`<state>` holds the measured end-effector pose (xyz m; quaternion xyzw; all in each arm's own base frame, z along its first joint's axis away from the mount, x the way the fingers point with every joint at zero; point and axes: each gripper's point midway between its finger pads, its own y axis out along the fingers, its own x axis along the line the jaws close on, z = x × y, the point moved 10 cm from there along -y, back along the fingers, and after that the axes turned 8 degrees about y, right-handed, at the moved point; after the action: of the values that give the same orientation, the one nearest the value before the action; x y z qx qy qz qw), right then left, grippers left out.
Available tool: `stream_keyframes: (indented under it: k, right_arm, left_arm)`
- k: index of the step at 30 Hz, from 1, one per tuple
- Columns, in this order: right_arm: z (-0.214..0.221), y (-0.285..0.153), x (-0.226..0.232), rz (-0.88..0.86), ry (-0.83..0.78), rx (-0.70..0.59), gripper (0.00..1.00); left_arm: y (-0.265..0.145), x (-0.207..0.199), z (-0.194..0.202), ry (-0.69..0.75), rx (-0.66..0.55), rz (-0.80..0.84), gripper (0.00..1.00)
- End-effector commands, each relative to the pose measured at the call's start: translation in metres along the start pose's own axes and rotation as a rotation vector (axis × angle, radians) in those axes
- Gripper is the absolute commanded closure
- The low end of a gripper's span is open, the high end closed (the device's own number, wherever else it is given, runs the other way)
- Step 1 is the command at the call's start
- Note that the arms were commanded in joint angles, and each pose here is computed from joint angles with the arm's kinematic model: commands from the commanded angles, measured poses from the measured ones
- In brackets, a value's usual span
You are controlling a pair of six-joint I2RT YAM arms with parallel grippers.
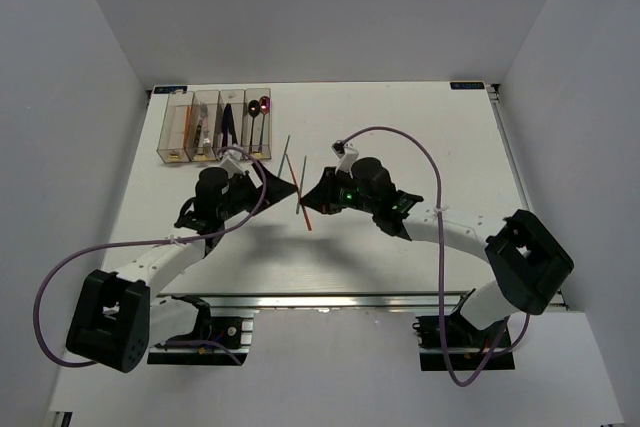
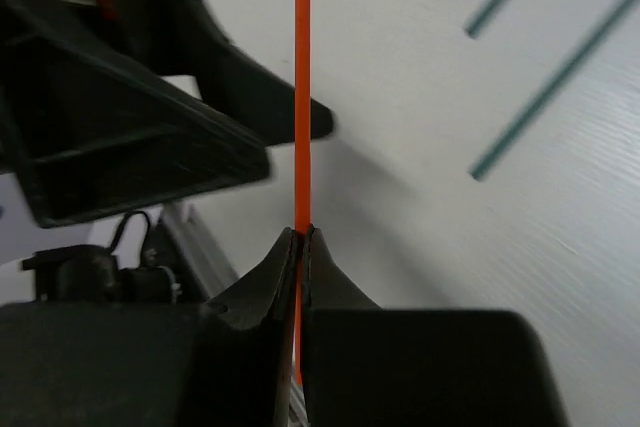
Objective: Sort the eating utensils into containers
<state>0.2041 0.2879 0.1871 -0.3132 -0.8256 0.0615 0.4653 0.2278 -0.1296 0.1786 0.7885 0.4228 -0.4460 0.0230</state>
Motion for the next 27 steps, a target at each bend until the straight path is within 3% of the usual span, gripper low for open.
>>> stream_keyframes:
  k: [1, 4, 8, 12, 13, 15, 16, 17, 18, 21, 22, 23, 24, 25, 26, 27]
  right_arm:
    - [-0.012, -0.002, 0.034, -0.331, -0.103, -0.004, 1.0]
    - [-0.017, 0.006, 0.044, -0.329, -0.102, 0.022, 1.0]
    - [-0.016, 0.008, 0.049, -0.365, -0.103, 0.028, 1.0]
    - [-0.012, 0.008, 0.049, -0.374, -0.097, 0.043, 1.0]
    - [-0.012, 0.008, 0.05, -0.377, -0.1, 0.042, 1.0]
    - [-0.012, 0.009, 0.049, -0.368, -0.092, 0.041, 1.0]
    - [-0.011, 0.01, 0.049, -0.364, -0.091, 0.043, 0.92]
    - [-0.011, 0.01, 0.047, -0.346, -0.081, 0.052, 0.65]
    - [-0.014, 0.011, 0.042, -0.296, -0.067, 0.028, 0.61]
    - [-0.025, 0.0, 0.009, -0.075, 0.016, -0.026, 0.57]
    - [-0.028, -0.008, -0.002, -0.009, 0.044, -0.045, 0.56]
    - [-0.034, -0.017, -0.027, 0.143, 0.101, -0.069, 0.56]
    - [-0.037, -0.027, -0.032, 0.179, 0.119, -0.088, 0.54]
    - [-0.034, -0.034, -0.044, 0.219, 0.128, -0.083, 0.54]
    - [-0.036, -0.041, -0.053, 0.241, 0.131, -0.087, 0.54]
    - [-0.037, -0.049, -0.052, 0.239, 0.116, -0.099, 0.53]
  left_arm:
    - [0.004, -0.024, -0.009, -0.011, -0.085, 0.113, 0.07]
    - [0.006, -0.024, -0.01, -0.01, -0.097, 0.107, 0.12]
    - [0.007, -0.025, -0.016, 0.011, -0.116, 0.076, 0.29]
    - [0.008, -0.023, -0.019, 0.029, -0.123, 0.038, 0.62]
    - [0.009, -0.023, -0.019, 0.035, -0.125, 0.034, 0.86]
    - [0.01, -0.023, -0.02, 0.036, -0.124, 0.035, 1.0]
    - [0.011, -0.024, -0.023, 0.049, -0.132, 0.036, 1.0]
    - [0.011, -0.023, -0.023, 0.055, -0.118, 0.013, 1.0]
    - [0.013, -0.02, -0.027, 0.068, -0.137, -0.045, 1.0]
    - [0.017, -0.009, -0.058, 0.254, -0.096, -0.361, 1.0]
    - [0.014, 0.005, -0.078, 0.376, -0.156, -0.599, 1.0]
    - [0.009, -0.002, -0.105, 0.425, -0.171, -0.731, 1.0]
    - [0.012, 0.023, -0.121, 0.475, -0.159, -0.958, 1.0]
    - [0.011, 0.032, -0.133, 0.479, -0.129, -1.025, 1.0]
    - [0.002, 0.035, -0.178, 0.444, -0.211, -1.05, 1.0]
    - [0.012, 0.053, -0.192, 0.449, -0.171, -1.058, 1.0]
